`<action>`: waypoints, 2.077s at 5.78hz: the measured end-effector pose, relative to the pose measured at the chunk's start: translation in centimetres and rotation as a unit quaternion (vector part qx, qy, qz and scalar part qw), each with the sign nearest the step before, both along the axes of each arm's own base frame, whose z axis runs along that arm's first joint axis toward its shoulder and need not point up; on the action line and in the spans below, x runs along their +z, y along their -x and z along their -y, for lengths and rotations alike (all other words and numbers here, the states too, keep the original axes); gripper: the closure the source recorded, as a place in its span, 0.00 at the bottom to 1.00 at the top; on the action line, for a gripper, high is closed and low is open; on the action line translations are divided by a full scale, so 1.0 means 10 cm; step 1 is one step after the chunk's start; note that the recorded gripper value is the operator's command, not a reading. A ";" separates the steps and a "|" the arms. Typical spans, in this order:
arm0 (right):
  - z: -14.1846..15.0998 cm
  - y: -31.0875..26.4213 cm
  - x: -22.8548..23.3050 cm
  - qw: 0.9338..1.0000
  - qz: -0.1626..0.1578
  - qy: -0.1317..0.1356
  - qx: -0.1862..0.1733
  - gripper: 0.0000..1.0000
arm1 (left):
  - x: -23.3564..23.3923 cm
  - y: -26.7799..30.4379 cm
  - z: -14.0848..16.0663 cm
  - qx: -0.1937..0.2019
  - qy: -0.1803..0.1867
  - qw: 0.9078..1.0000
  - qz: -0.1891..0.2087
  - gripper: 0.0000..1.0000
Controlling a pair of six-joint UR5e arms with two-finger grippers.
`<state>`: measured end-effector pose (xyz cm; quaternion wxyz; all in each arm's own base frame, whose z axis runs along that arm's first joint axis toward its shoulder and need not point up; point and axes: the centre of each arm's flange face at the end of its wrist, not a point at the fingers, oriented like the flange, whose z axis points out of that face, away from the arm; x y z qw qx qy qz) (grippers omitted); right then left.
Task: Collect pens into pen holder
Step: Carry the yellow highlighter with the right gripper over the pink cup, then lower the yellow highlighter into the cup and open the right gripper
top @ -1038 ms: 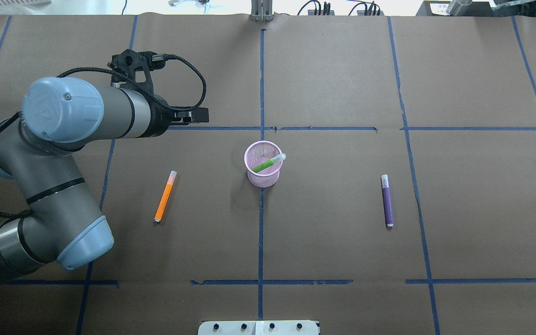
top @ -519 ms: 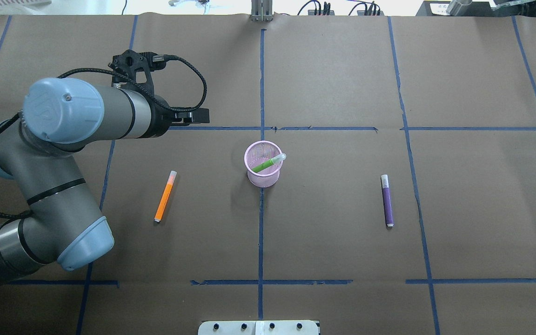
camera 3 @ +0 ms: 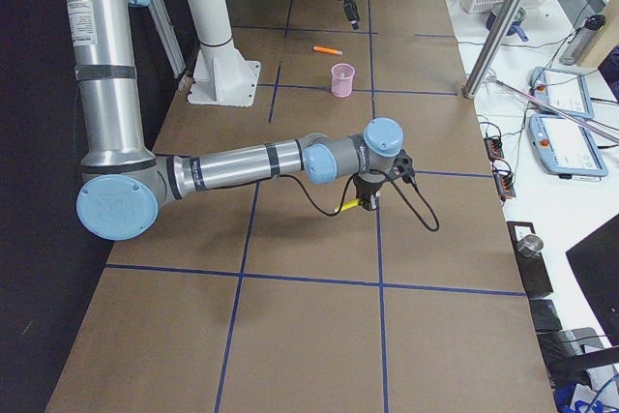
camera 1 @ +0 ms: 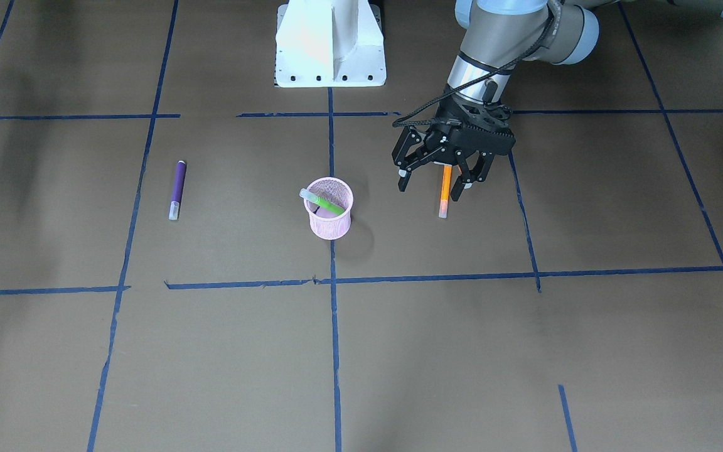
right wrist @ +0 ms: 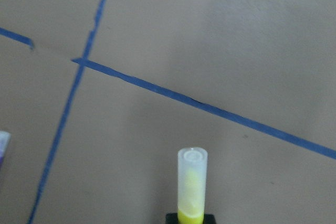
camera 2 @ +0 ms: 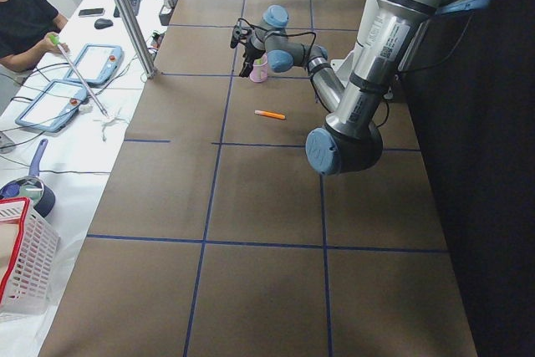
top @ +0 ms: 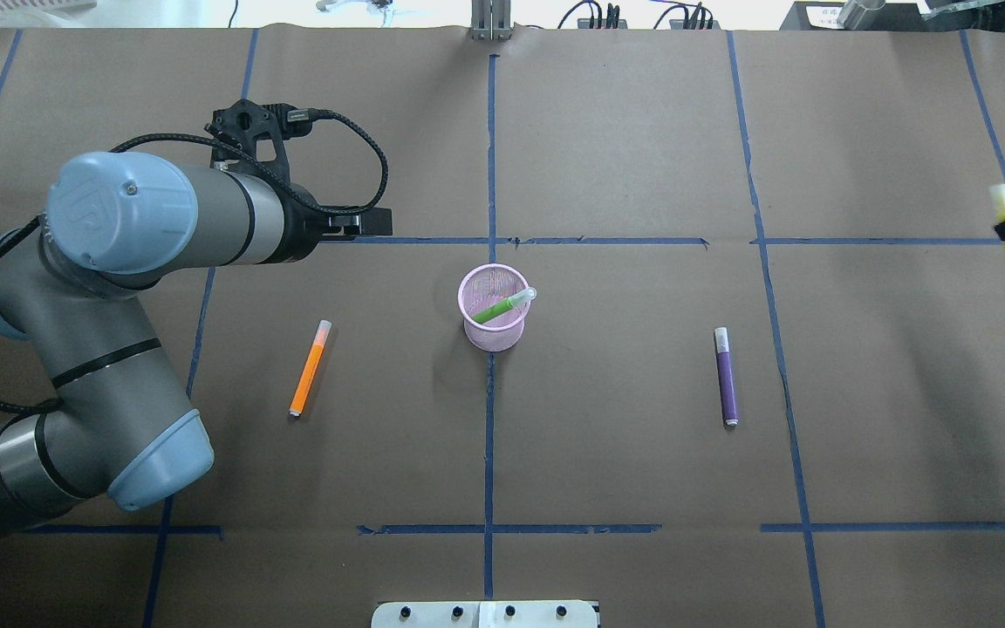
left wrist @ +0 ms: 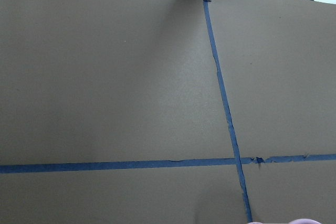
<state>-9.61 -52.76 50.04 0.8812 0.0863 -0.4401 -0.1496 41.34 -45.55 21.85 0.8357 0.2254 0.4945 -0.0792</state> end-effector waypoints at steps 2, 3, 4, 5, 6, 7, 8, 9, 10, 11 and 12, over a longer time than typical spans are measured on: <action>0.02 0.85 -1.31 0.996 0.061 -0.017 0.068 1.00 | 0.31 0.01 -0.03 0.003 -0.011 1.000 -0.011 0.00; -0.03 1.33 -1.91 0.991 0.090 -0.018 0.099 1.00 | 0.50 0.03 -0.06 0.003 -0.016 1.000 -0.019 0.00; -0.14 1.74 -2.39 0.987 0.111 -0.027 0.116 1.00 | 0.57 0.04 -0.07 0.004 -0.019 1.000 -0.023 0.00; -0.26 2.14 -2.72 0.983 0.123 -0.036 0.132 1.00 | 0.59 0.01 -0.07 0.006 -0.019 1.000 -0.024 0.00; -0.42 2.55 -2.99 0.979 0.131 -0.038 0.154 1.00 | 0.63 -0.05 -0.05 0.008 -0.017 1.000 -0.021 0.00; -0.57 2.93 -3.21 0.975 0.133 -0.044 0.175 1.00 | 0.68 -0.12 -0.03 0.016 -0.026 0.999 -0.017 0.00; -0.69 3.25 -3.36 0.971 0.131 -0.046 0.196 0.99 | 0.72 -0.17 -0.02 0.034 -0.048 0.998 -0.014 0.00; -0.75 3.52 -3.48 0.967 0.130 -0.042 0.213 0.99 | 0.80 -0.23 0.00 0.043 -0.062 0.997 -0.008 0.00; -0.76 3.77 -3.55 0.965 0.125 -0.043 0.226 0.98 | 0.88 -0.26 0.02 0.041 -0.069 0.997 -0.004 0.00; -0.80 3.95 -3.57 0.965 0.119 -0.045 0.231 0.96 | 0.90 -0.27 0.02 0.041 -0.073 0.996 -0.006 0.00; -0.86 4.07 -3.55 0.965 0.113 -0.049 0.232 0.88 | 0.90 -0.27 0.01 0.042 -0.075 0.996 -0.009 0.00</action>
